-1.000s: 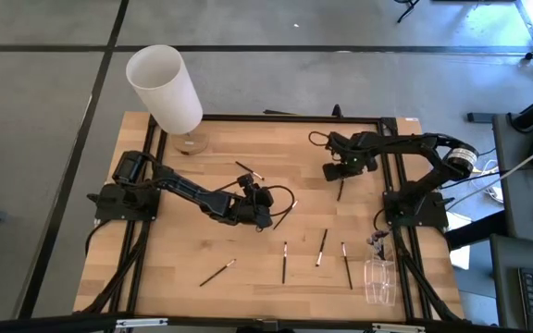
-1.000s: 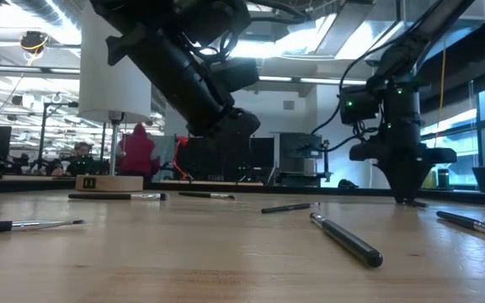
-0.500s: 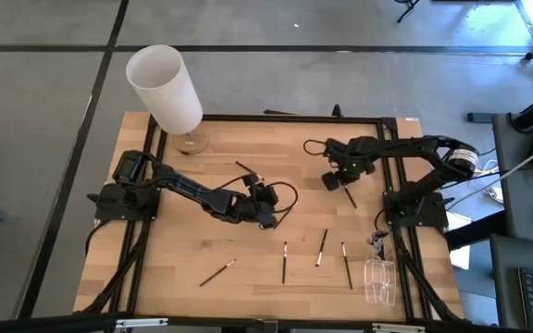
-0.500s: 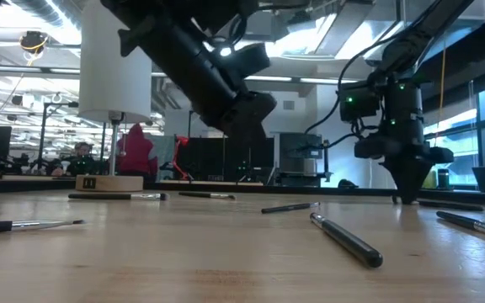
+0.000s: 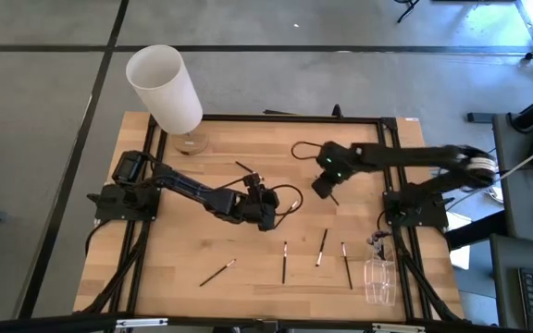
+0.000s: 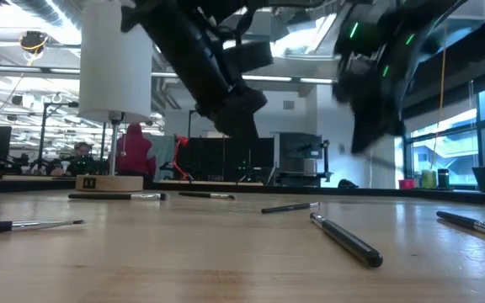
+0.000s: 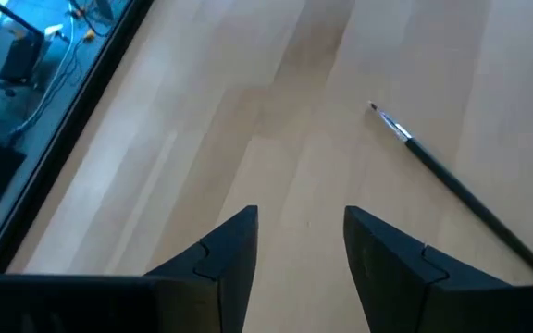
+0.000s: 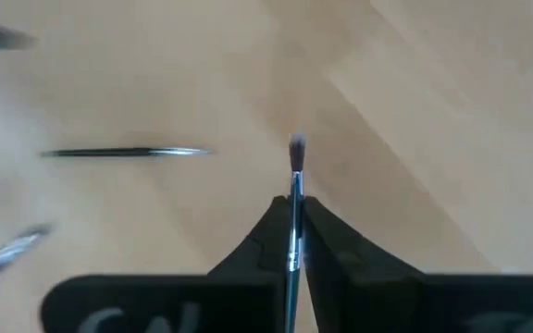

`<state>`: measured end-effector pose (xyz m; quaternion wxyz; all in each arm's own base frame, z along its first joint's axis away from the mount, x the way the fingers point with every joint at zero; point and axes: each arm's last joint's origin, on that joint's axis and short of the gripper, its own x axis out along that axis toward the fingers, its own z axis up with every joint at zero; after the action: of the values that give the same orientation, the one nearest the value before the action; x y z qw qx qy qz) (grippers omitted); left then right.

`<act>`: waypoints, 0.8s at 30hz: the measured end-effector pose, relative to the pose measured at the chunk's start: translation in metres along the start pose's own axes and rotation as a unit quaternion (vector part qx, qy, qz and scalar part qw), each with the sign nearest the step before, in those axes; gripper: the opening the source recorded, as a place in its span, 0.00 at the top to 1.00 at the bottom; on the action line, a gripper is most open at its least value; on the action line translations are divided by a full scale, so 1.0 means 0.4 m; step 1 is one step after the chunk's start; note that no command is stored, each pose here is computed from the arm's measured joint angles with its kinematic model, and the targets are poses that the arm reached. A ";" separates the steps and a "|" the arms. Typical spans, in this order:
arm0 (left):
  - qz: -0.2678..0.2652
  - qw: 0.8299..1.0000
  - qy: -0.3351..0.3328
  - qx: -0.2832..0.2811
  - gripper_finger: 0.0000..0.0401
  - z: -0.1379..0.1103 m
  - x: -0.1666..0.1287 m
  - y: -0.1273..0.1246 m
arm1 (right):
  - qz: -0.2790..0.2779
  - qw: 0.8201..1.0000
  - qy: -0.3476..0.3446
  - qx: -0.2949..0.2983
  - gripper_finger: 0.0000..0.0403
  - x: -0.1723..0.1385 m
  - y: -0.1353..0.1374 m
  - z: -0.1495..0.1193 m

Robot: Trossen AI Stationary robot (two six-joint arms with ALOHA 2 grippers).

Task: Put items in baskets/containers
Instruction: Put the foundation brush into the transparent organizer

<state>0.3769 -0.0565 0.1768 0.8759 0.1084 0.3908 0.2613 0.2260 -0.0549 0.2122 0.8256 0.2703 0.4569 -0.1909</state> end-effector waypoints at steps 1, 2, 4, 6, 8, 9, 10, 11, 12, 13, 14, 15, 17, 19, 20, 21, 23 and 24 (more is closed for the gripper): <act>0.000 1.000 0.000 0.000 0.61 0.008 -0.007 -0.002 | 0.013 1.000 -0.020 -0.019 0.95 -0.027 0.025 -0.011; 0.002 1.000 -0.003 -0.002 0.61 0.017 -0.014 -0.004 | 0.025 0.998 -0.037 -0.036 0.95 -0.054 0.048 -0.026; 0.009 1.000 -0.012 -0.004 0.61 0.032 -0.025 -0.006 | 0.050 0.994 -0.070 -0.072 0.95 -0.105 0.093 -0.061; 0.012 1.000 -0.021 0.000 0.61 0.047 -0.034 -0.008 | 0.076 0.987 -0.100 -0.098 0.95 -0.150 0.132 -0.099; 0.015 0.999 -0.031 0.003 0.61 0.062 -0.039 -0.006 | 0.106 0.978 -0.122 -0.129 0.95 -0.184 0.170 -0.140; 0.017 0.999 -0.038 0.002 0.61 0.071 -0.040 -0.004 | 0.124 0.973 -0.132 -0.146 0.95 -0.199 0.190 -0.160; 0.018 0.999 -0.043 0.000 0.61 0.079 -0.042 -0.003 | 0.142 0.967 -0.139 -0.161 0.95 -0.211 0.211 -0.182; 0.019 0.999 -0.049 -0.005 0.61 0.086 -0.045 -0.002 | 0.158 0.962 -0.146 -0.171 0.95 -0.222 0.229 -0.203; 0.019 0.998 -0.054 -0.012 0.61 0.094 -0.048 -0.001 | 0.168 0.959 -0.152 -0.171 0.95 -0.234 0.245 -0.222; 0.017 0.998 -0.060 -0.023 0.61 0.101 -0.050 -0.001 | 0.174 0.959 -0.154 -0.163 0.95 -0.246 0.258 -0.238; 0.015 0.997 -0.066 -0.032 0.61 0.107 -0.053 -0.002 | 0.178 0.960 -0.154 -0.155 0.95 -0.260 0.270 -0.253; 0.011 0.996 -0.072 -0.040 0.61 0.111 -0.057 -0.006 | 0.179 0.959 -0.157 -0.151 0.95 -0.274 0.281 -0.266; -0.005 0.996 -0.079 -0.046 0.61 0.112 -0.068 -0.019 | 0.176 0.958 -0.166 -0.154 0.95 -0.306 0.300 -0.299; -0.016 0.995 -0.081 -0.049 0.61 0.108 -0.083 -0.037 | 0.161 0.959 -0.167 -0.164 0.95 -0.330 0.309 -0.330; -0.020 0.995 -0.084 -0.047 0.61 0.106 -0.090 -0.045 | 0.153 0.960 -0.163 -0.168 0.95 -0.340 0.312 -0.344; -0.023 0.995 -0.086 -0.045 0.61 0.104 -0.097 -0.053 | 0.145 0.962 -0.157 -0.170 0.95 -0.350 0.313 -0.359; -0.020 0.995 -0.093 -0.032 0.61 0.101 -0.111 -0.066 | 0.121 0.966 -0.147 -0.177 0.95 -0.361 0.310 -0.390; -0.014 0.995 -0.098 -0.025 0.61 0.101 -0.116 -0.071 | 0.112 0.967 -0.145 -0.179 0.95 -0.362 0.310 -0.404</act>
<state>0.3914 -0.1048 0.2220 0.9162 0.1059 0.2977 0.2464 0.1166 0.1520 0.2996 0.9342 0.1373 0.3256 -0.0499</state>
